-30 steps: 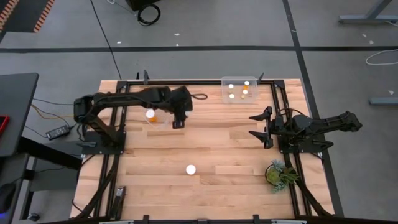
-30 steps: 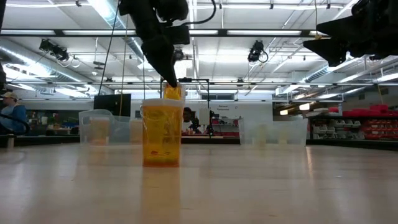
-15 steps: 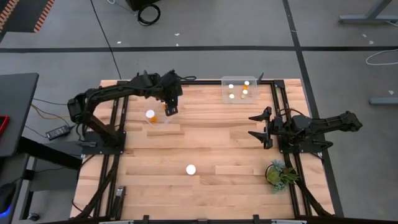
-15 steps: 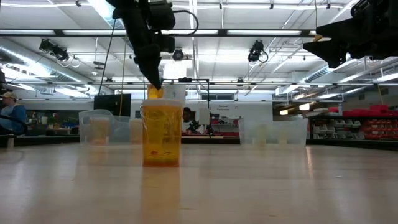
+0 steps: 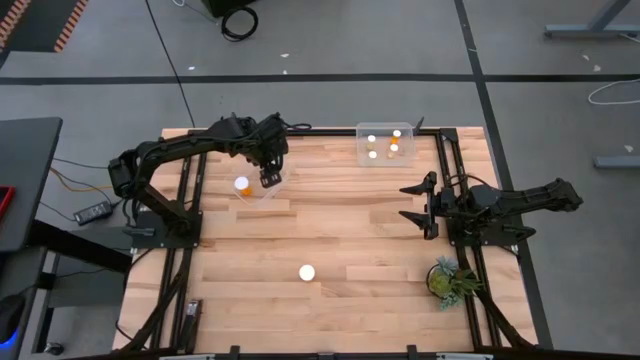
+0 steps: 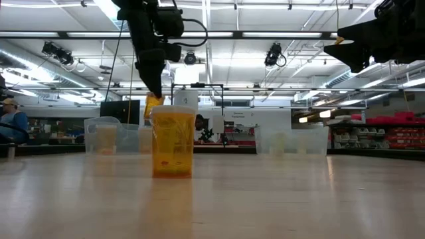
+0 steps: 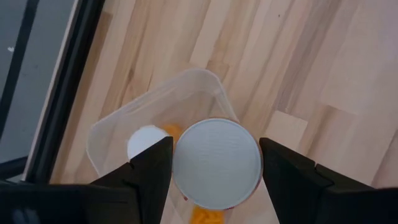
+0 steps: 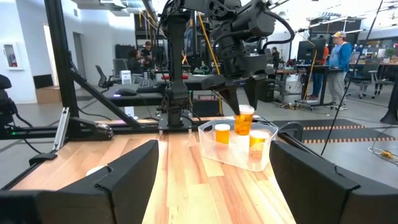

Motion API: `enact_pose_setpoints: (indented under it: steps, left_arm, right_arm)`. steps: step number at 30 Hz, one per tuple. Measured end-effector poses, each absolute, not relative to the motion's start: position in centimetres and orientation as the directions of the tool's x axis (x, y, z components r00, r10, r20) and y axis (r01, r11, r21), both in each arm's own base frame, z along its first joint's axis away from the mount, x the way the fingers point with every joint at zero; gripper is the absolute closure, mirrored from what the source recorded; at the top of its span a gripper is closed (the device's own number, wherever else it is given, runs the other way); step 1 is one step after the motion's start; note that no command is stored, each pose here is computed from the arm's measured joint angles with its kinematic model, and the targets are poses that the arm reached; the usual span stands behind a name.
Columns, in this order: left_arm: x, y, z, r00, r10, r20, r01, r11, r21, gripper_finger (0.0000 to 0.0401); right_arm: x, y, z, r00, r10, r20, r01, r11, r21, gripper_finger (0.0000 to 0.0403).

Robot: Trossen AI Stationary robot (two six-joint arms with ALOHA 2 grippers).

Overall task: Pick and place medicine bottles into bin by pill shape (circle, oval)
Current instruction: Put the top orange pill bottle into the left transparent bin

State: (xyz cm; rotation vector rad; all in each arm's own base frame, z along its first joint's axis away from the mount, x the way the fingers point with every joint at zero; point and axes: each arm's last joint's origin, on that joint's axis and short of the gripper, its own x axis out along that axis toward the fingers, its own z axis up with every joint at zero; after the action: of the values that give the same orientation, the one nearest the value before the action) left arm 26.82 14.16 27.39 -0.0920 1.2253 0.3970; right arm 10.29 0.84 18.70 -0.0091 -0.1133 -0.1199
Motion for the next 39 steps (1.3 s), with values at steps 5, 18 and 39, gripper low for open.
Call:
enact_pose_setpoints:
  steps: [5, 18, 39]
  left_arm:
    - [26.8, 14.1, 27.4, 0.278, 0.242, -0.93, -0.365, 0.922, 0.131, 0.017]
    - [26.9, 13.8, 26.9, 0.276, 0.238, -0.931, -0.386, 0.915, 0.12, 0.017]
    - [26.3, 13.4, 20.9, 0.29, 0.249, -0.924, -0.346, 0.927, 0.141, 0.017]
  right_arm:
    - [10.3, 0.8, 18.7, 0.986, -0.119, 0.113, 0.12, 0.993, -0.002, 0.0089]
    - [10.3, 0.8, 18.7, 0.986, -0.119, 0.113, 0.12, 0.993, -0.002, 0.0089]
    - [10.3, 0.8, 18.7, 0.986, -0.119, 0.113, 0.12, 0.993, -0.002, 0.0089]
